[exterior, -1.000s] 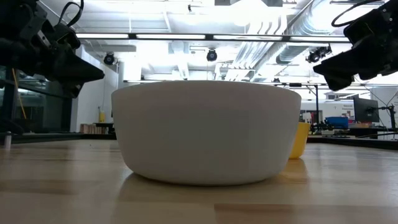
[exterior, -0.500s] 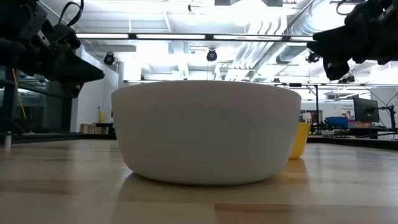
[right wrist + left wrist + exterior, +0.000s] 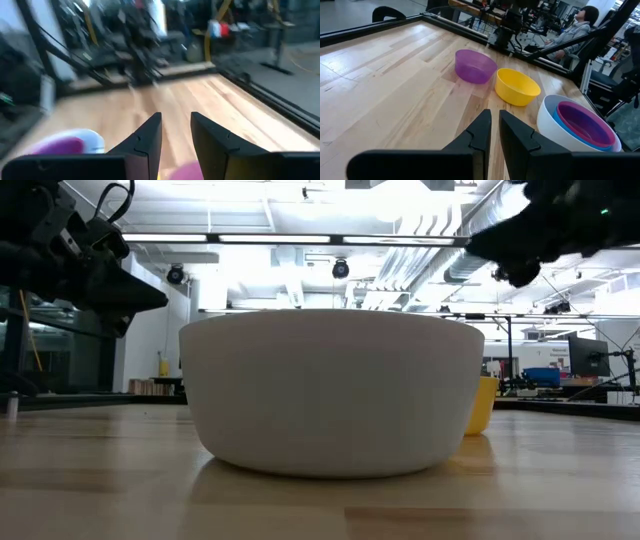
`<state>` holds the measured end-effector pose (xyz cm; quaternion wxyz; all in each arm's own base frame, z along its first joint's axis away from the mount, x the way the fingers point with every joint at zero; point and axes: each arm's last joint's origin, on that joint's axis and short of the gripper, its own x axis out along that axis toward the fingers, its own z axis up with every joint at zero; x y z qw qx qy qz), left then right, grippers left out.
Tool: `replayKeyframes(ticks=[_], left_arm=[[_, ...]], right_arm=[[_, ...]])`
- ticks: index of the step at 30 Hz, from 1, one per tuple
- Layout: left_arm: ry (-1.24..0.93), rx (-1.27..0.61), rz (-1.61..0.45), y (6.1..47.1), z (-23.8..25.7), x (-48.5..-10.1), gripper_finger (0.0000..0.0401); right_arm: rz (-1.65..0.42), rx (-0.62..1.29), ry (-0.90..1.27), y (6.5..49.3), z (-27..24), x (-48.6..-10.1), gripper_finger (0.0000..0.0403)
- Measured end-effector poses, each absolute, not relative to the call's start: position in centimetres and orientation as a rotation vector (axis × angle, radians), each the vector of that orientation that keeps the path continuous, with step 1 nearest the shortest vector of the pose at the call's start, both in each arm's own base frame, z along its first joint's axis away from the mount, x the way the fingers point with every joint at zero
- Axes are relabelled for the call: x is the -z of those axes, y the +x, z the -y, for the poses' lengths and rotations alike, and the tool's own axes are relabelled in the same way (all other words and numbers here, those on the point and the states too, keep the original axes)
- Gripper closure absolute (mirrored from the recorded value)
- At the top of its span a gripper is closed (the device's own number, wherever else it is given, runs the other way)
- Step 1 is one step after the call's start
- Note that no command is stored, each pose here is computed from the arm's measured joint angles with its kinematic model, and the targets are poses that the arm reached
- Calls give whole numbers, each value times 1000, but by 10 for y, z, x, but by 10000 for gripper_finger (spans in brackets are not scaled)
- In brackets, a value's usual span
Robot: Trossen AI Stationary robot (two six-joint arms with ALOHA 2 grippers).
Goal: Nest bowls inside each other
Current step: Stack the purple bowl on top of the pink bowl
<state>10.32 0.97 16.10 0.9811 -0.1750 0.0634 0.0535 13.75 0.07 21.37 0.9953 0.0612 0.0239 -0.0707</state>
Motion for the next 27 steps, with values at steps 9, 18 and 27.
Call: replayKeyframes(ticks=[9, 18, 27], left_arm=[[-352, -108, -127, 103, -10, -161, 363], [-352, -110, -126, 103, -10, -161, 363], [-352, -112, -126, 103, -10, -161, 363]], right_arm=[[-419, 322, 26, 174, 9, -198, 306], [-628, 303, -12, 212, 25, -213, 306], [-759, 274, -10, 233, 36, -219, 306]])
